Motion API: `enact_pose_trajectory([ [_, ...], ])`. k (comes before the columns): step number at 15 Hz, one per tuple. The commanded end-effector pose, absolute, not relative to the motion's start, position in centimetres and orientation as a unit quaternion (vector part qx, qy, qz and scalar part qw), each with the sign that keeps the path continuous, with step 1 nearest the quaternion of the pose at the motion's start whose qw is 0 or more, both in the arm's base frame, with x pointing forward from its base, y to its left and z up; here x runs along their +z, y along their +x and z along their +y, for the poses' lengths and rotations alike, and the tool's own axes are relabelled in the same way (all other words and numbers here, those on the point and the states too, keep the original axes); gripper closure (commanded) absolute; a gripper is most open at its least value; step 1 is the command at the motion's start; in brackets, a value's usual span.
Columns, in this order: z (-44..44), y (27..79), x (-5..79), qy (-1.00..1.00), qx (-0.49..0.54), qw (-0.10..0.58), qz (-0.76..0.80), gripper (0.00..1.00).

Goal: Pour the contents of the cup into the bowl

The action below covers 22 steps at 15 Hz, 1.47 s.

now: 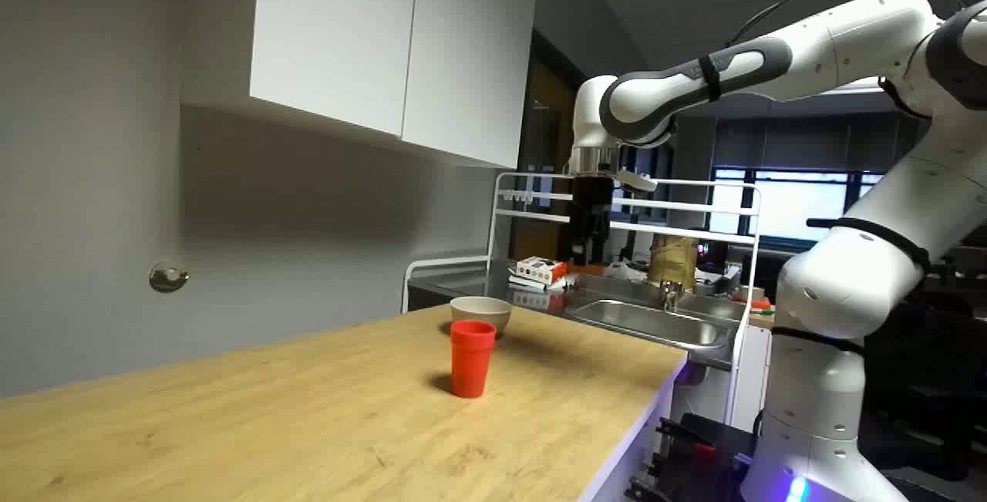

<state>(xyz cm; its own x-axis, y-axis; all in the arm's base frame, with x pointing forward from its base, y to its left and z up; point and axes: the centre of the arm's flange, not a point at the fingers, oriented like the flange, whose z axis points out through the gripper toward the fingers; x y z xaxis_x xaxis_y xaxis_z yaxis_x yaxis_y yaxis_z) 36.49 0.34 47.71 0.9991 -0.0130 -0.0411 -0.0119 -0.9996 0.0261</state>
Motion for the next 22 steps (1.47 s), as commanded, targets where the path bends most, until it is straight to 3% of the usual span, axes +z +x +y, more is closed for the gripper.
enact_pose_trajectory([
  [1,0.3,36.5,47.7,1.0,-0.021,0.013,-0.006,0.0],
  [15,0.3,36.6,47.6,1.0,-0.02,0.015,-0.01,0.0],
  [22,4.3,39.6,45.4,0.999,-0.02,0.03,0.027,0.0],
])
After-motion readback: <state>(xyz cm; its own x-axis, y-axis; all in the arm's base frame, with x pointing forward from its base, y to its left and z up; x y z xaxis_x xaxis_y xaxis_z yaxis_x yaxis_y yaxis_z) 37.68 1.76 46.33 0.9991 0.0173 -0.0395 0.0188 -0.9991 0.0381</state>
